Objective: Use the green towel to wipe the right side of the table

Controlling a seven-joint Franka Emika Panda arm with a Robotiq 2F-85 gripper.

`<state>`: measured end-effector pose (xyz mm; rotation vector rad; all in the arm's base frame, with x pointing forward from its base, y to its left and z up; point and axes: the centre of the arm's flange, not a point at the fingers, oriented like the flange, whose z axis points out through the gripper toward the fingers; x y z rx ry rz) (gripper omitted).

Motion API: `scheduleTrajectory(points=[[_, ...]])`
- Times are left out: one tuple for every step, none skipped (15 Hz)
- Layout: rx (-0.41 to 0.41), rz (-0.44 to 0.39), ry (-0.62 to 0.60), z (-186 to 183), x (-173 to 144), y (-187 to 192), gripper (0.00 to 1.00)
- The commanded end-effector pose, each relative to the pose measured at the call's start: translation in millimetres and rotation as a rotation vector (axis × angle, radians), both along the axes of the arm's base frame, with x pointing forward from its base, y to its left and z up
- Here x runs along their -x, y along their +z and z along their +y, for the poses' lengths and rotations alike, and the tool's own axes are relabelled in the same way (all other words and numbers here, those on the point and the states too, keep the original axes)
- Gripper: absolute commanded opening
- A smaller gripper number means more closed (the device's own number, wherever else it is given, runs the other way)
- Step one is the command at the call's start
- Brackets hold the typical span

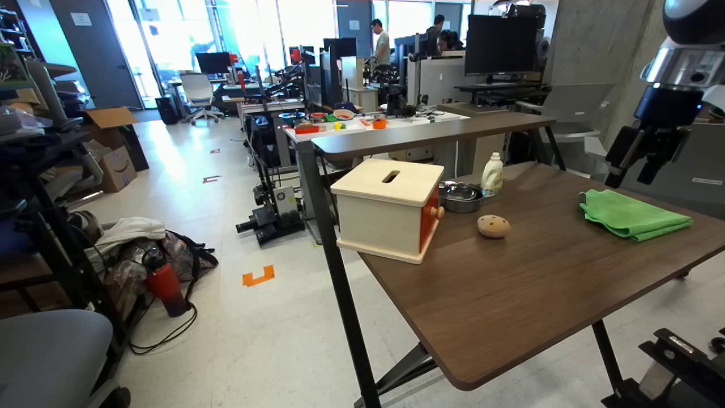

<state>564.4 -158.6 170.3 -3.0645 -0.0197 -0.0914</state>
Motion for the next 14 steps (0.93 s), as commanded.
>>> scheduleTrajectory(points=[[-0.01, 0.07, 0.014, 11.9, 36.6, -8.7, 1.0], [-0.005, 0.085, 0.007, 12.6, 40.2, -15.0, 1.0], [-0.003, 0.1, 0.003, 12.4, 43.0, -21.8, 1.0], [-0.001, 0.111, -0.001, 12.2, 46.0, -26.3, 1.0], [0.002, 0.12, -0.005, 11.5, 48.3, -30.6, 1.0], [0.008, 0.125, -0.011, 10.5, 49.7, -33.7, 1.0], [0.01, 0.13, -0.016, 9.3, 50.3, -36.2, 1.0], [0.018, 0.125, -0.025, 7.6, 49.8, -37.8, 1.0], [0.021, 0.126, -0.031, 6.2, 49.5, -38.8, 1.0], [0.025, 0.125, -0.04, 4.3, 48.6, -40.6, 1.0], [0.027, 0.126, -0.045, 3.0, 48.1, -42.1, 1.0], [0.031, 0.126, -0.051, 1.9, 46.7, -44.9, 1.0], [0.036, 0.129, -0.055, 0.8, 46.1, -46.9, 1.0], [0.04, 0.132, -0.06, -0.5, 45.0, -49.8, 1.0]])
